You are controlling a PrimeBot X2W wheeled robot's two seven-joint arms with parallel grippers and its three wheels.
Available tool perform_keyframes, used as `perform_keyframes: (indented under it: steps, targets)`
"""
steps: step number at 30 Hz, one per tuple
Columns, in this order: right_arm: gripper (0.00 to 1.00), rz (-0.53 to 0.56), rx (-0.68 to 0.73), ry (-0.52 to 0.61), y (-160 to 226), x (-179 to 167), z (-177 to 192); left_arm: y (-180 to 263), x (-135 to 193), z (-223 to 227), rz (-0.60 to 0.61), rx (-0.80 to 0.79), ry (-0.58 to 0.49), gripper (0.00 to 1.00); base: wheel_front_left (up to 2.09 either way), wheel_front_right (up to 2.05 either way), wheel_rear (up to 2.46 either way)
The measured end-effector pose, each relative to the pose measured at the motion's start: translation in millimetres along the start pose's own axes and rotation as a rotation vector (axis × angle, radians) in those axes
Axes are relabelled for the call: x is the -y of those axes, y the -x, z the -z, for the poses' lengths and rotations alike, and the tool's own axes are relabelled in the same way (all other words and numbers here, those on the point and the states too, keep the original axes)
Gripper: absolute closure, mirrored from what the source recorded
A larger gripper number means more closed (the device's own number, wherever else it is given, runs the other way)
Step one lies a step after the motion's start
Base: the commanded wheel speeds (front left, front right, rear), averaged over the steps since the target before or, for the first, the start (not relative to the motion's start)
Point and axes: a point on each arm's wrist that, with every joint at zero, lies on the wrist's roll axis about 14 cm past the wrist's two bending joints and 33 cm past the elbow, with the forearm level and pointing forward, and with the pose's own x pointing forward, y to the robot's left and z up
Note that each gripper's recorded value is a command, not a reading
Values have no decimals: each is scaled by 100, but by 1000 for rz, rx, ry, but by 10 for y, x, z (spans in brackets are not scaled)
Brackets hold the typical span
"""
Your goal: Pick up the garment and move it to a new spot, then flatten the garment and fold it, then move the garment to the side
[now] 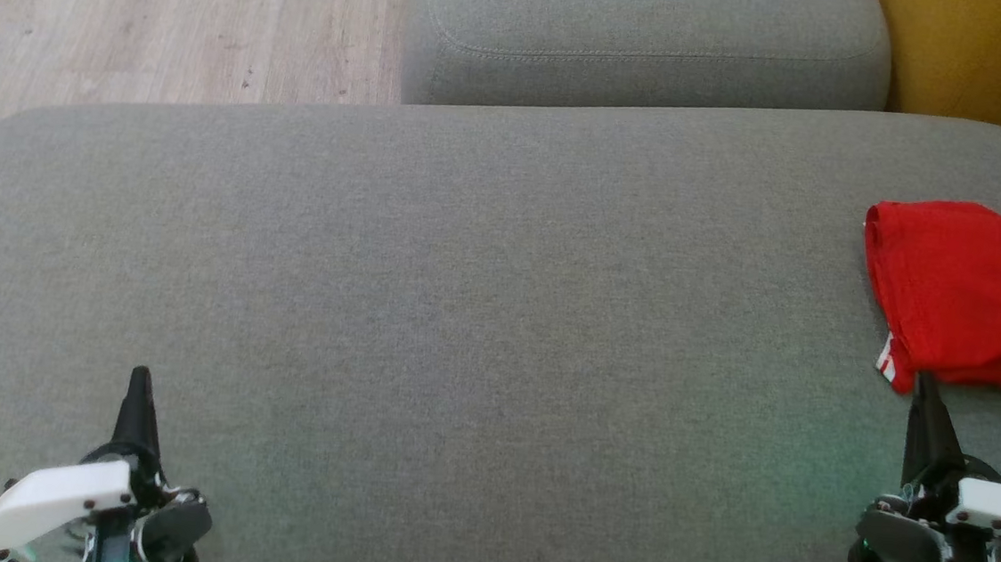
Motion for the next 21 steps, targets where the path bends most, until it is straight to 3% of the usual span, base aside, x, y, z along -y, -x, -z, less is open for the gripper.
perform_keyframes:
  steps: [21]
  targets:
    - [100, 1, 4, -1, 1, 3, -14, 0, -1, 1, 0, 0, 1, 100, 0, 0, 0]
